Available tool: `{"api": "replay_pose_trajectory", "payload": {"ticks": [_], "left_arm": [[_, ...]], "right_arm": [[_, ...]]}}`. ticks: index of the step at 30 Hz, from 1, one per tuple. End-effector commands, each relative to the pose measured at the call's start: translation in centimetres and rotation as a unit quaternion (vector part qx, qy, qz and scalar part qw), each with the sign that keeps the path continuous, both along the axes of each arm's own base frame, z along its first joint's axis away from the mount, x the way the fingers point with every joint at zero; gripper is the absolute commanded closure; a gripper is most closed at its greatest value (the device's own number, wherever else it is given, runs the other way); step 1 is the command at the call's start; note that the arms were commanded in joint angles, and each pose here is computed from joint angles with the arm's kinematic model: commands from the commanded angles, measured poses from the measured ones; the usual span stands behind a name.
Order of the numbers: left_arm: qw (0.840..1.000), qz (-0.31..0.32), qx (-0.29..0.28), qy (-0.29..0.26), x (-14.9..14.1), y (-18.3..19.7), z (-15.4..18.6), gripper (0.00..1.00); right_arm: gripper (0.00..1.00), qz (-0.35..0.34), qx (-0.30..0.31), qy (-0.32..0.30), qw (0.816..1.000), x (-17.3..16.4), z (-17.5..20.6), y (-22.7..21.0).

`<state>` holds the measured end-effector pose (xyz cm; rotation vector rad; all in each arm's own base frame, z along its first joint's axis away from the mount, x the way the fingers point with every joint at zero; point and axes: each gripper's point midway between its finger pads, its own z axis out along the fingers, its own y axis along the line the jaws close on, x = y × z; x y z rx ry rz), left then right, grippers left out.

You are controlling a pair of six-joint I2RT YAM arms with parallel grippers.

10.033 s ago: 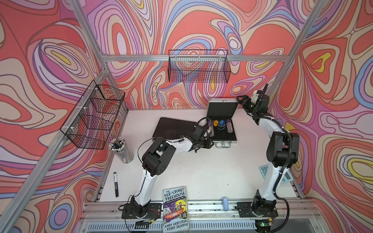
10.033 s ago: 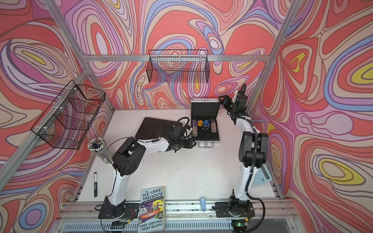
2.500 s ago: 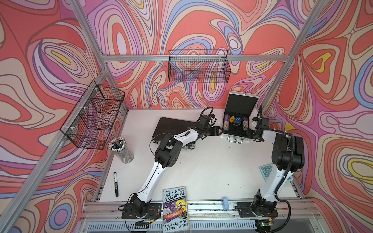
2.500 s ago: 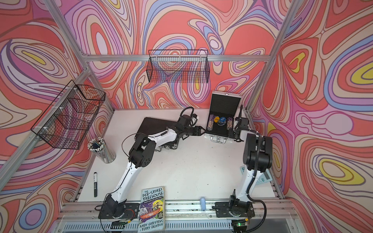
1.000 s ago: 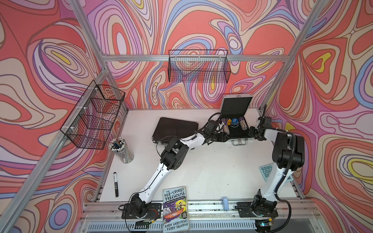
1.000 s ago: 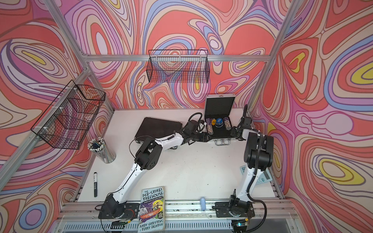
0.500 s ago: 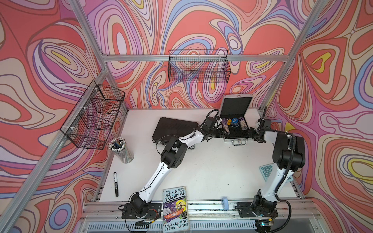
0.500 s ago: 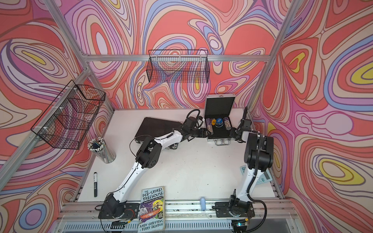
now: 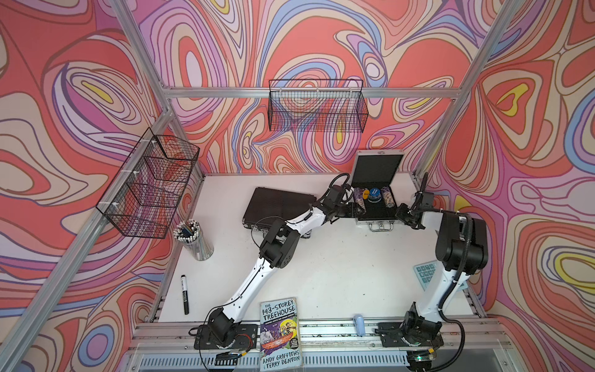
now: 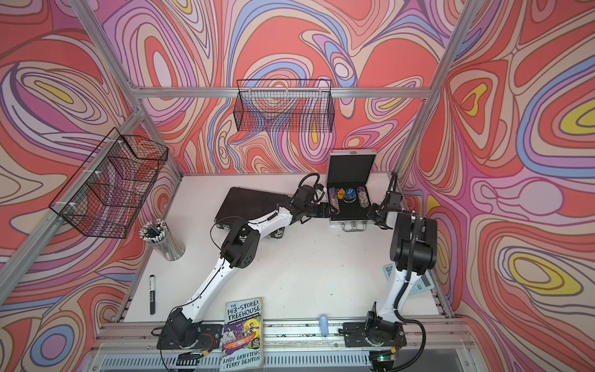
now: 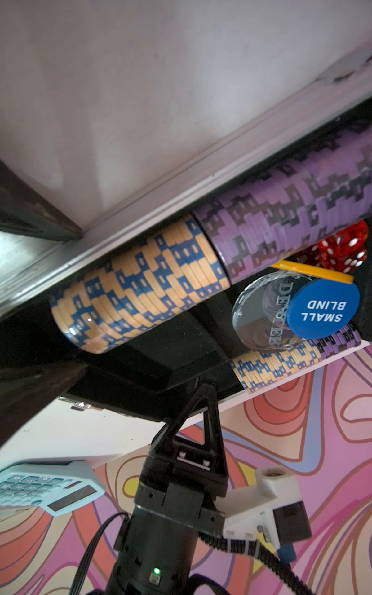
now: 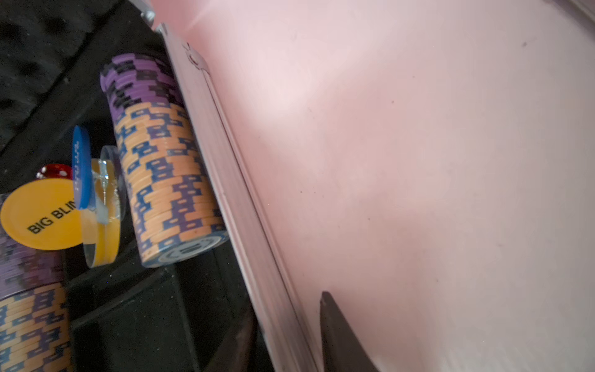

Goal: Open the poker set cases
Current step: Adjust the poker set case at the center of the board.

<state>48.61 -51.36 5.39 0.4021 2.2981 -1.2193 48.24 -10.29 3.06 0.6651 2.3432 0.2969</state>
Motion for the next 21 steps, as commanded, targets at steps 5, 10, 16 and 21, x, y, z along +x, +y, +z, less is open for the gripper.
{"api": "replay_pose_trajectory", "payload": {"ticks": [5, 10, 16, 21], "left_arm": [[1.0, -0.003, 0.003, 0.01, -0.1, 0.0, -0.8, 0.37], [1.0, 0.01, 0.001, 0.002, 0.9, 1.3, 0.4, 0.32], [0.998, 0.035, -0.007, -0.042, 2.5, 4.1, 5.5, 0.25], [0.993, 0.051, 0.0, -0.102, 2.7, 7.2, 11.3, 0.22]], "right_arm": [[0.62, -0.04, -0.006, -0.006, 0.999, -0.1, 1.1, -1.1], [0.52, -0.06, -0.032, -0.002, 0.998, 0.1, 2.1, -2.5], [0.46, -0.062, -0.063, -0.016, 0.996, 0.8, 5.4, -3.5], [0.42, -0.058, -0.089, -0.041, 0.994, 0.7, 8.8, -2.8]]}}
